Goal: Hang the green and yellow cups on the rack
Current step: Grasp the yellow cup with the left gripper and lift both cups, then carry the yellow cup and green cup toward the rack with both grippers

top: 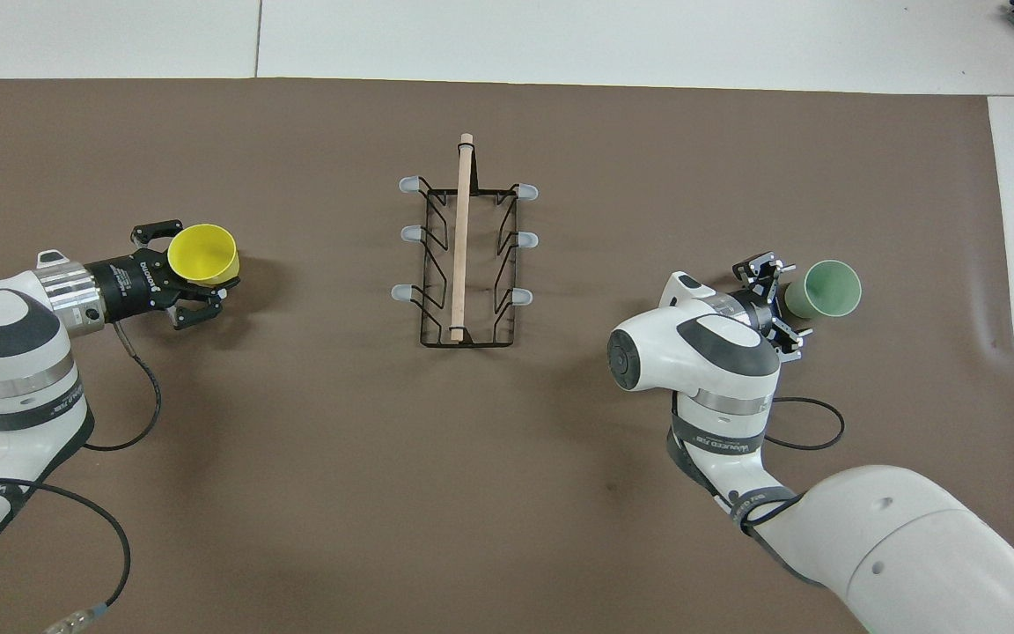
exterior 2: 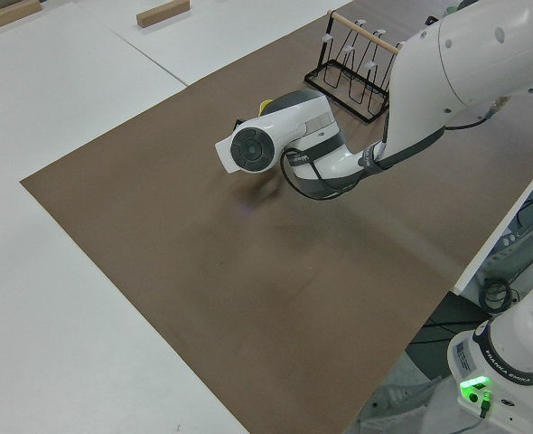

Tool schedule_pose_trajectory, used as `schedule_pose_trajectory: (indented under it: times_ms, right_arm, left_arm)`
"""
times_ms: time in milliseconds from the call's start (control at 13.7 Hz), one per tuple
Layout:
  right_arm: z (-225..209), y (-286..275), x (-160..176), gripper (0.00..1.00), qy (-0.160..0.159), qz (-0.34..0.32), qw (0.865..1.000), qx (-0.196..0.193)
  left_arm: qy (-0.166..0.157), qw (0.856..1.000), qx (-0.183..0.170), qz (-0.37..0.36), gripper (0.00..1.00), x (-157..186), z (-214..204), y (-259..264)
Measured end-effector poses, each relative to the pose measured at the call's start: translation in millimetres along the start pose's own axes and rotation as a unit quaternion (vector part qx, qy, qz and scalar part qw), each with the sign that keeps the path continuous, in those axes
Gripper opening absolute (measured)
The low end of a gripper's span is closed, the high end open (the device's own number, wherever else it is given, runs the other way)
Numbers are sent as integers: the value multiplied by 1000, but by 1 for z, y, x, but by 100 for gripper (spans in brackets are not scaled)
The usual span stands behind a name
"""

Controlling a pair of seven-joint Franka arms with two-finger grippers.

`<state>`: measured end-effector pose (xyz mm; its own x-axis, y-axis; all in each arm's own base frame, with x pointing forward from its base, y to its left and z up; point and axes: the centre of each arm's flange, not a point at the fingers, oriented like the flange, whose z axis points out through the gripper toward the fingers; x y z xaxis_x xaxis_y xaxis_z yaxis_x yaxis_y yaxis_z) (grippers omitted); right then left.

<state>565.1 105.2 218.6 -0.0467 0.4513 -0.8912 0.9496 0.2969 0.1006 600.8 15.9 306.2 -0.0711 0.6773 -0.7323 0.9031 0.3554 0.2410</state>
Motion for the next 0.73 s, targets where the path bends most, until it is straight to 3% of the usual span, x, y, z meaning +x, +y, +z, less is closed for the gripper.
schedule_pose_trajectory:
  times_ms: [220,439,732]
  right_arm:
    - [8,-2,-3,100,-4,-6,1000,0]
    - [19,-6,-6,100,-11,-13,1000,0]
    - [27,-11,-6,100,-10,-16,1000,4]
  left_arm:
    - [46,995,-4,88,64,-61,20,-10]
    - [81,983,-6,162,64,-98,32,-17]
    - [119,953,3,280,64,-141,33,-5]
